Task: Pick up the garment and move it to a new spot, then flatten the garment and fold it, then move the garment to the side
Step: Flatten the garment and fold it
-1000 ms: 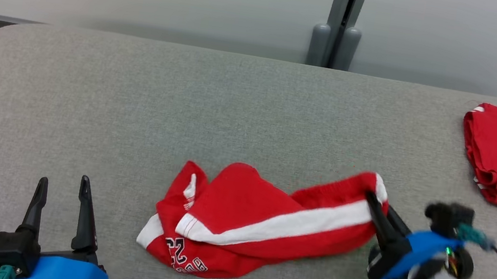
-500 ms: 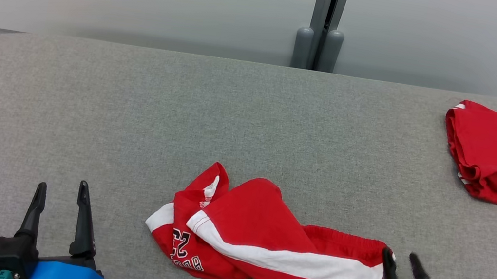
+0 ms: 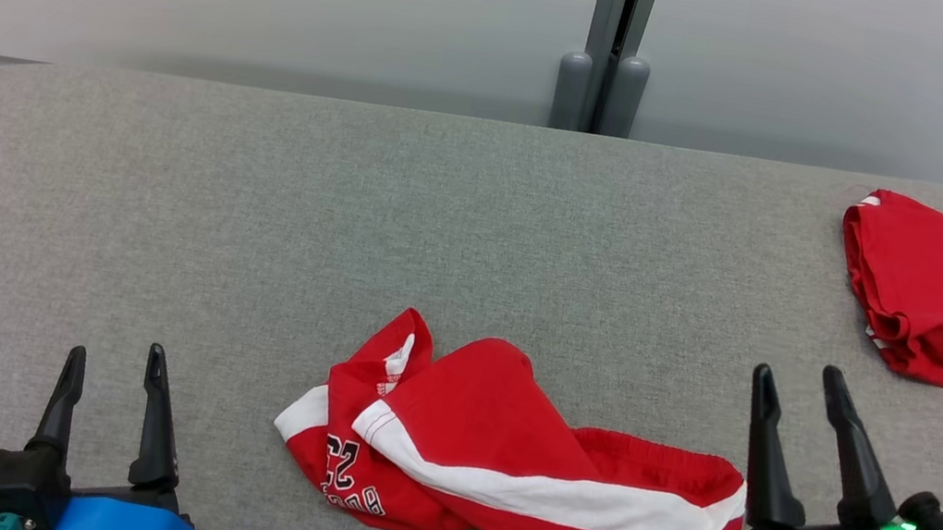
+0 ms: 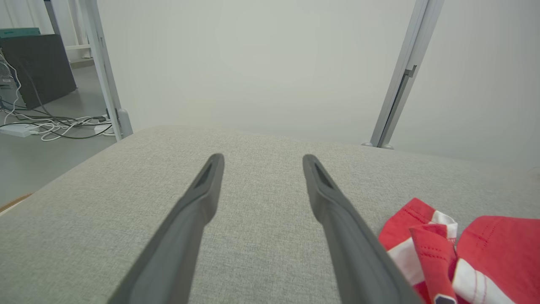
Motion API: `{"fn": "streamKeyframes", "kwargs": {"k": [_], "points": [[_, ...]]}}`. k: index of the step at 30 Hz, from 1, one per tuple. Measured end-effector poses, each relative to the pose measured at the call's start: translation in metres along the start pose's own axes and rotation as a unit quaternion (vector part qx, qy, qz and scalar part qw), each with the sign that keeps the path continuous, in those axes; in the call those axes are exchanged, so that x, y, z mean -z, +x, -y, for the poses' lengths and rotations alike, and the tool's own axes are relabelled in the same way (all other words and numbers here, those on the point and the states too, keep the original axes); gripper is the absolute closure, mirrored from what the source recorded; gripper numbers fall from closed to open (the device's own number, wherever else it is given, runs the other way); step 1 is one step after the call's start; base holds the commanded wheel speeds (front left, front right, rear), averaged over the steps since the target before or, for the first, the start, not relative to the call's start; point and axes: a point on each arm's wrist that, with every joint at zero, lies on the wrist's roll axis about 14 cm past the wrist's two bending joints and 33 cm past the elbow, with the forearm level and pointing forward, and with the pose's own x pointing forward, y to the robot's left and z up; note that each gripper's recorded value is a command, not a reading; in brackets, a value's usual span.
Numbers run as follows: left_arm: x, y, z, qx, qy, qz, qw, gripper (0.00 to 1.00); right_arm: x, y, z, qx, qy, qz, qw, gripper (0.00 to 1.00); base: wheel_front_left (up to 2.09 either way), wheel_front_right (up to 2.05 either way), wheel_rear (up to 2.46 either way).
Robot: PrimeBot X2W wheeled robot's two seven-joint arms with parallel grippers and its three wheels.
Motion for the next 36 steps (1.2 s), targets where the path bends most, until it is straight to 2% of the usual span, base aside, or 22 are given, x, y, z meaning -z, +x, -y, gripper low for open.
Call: {"fn": "streamKeyframes", "kwargs": {"k": [7,12,16,22,27,36], "points": [[0.002,0.005,0.014,0.026,0.01,-0.002,1.0,0.0,0.013,-0.007,-0.007,-0.005,-0.008,-0.02,1.0,0.0,0.0,0.0,0.0],[0.002,0.011,0.064,0.12,0.025,0.0,0.992,0.0,0.016,-0.009,-0.004,0.001,-0.01,-0.025,1.0,0.0,0.0,0.0,0.0],[0.009,0.011,0.102,0.19,0.044,-0.009,0.981,0.0,0.02,-0.013,0.0,0.008,-0.01,-0.033,0.999,0.0,0.0,0.0,0.0],[0.031,0.006,0.135,0.258,0.078,-0.059,0.961,0.0,0.025,-0.019,0.009,0.023,-0.011,-0.042,0.999,0.0,0.0,0.0,0.0],[0.057,-0.003,0.142,0.283,0.1,-0.119,0.947,0.0,0.026,-0.023,0.016,0.036,-0.01,-0.046,0.998,0.0,0.0,0.0,0.0],[0.09,-0.019,0.134,0.287,0.1,-0.192,0.933,0.0,0.026,-0.026,0.022,0.046,-0.012,-0.047,0.998,0.0,0.0,0.0,0.0]]}}
